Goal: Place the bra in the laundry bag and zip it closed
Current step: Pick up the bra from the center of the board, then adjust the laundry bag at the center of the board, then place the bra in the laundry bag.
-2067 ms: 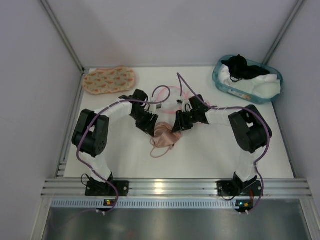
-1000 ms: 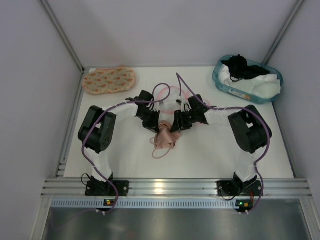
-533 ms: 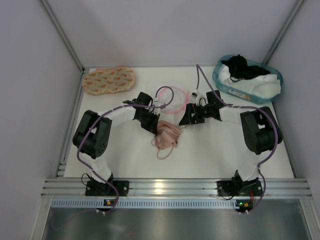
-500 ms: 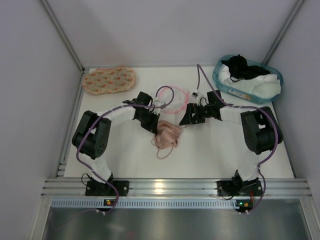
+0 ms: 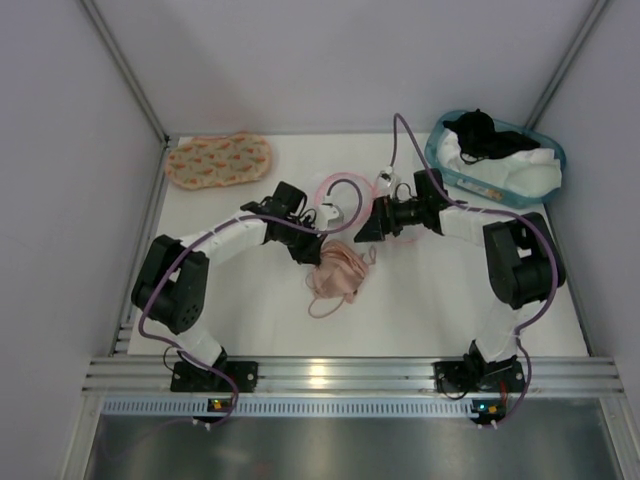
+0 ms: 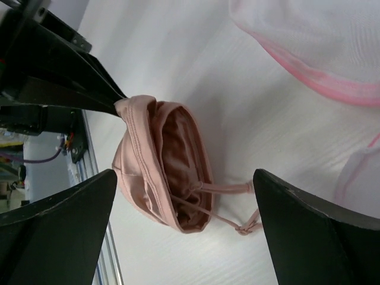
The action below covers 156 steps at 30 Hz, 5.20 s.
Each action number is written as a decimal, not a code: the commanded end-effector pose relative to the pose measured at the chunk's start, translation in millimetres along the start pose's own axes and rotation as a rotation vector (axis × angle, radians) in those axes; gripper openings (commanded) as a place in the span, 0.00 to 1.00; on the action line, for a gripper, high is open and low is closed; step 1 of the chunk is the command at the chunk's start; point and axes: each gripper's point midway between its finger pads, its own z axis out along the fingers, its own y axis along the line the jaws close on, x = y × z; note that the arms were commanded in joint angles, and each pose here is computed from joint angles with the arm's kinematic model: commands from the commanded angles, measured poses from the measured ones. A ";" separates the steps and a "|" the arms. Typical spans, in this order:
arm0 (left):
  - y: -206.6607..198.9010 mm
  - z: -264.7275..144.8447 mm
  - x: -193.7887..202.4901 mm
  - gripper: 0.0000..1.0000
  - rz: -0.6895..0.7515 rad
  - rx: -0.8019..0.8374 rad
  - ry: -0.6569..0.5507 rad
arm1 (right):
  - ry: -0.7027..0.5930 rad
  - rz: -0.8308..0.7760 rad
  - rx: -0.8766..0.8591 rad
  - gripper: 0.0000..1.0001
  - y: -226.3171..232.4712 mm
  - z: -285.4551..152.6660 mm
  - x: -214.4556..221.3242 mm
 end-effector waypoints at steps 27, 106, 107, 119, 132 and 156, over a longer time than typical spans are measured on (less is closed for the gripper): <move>-21.6 -16.9 -21.4 0.00 0.427 0.105 -0.118 | 0.148 -0.176 -0.348 0.99 53.4 61.3 61.0; 209.0 -7.1 -152.0 0.55 -0.308 -0.388 -0.324 | -0.546 -0.043 -0.331 0.00 118.0 -123.7 -170.5; 210.4 -5.8 -150.3 0.55 -0.304 -0.393 -0.320 | -0.541 -0.028 -0.328 0.00 115.9 -122.4 -166.4; 194.5 5.4 -138.8 0.12 -0.312 -0.309 -0.298 | -0.485 0.004 -0.251 0.00 93.0 -109.7 -138.1; 101.0 -46.9 -123.8 0.00 -0.279 -0.111 -0.252 | -0.225 0.013 -0.183 0.00 72.5 -89.8 -70.6; 49.5 -49.2 -98.7 0.00 -0.203 0.100 -0.238 | 0.229 0.120 -0.259 0.00 32.2 26.7 -35.1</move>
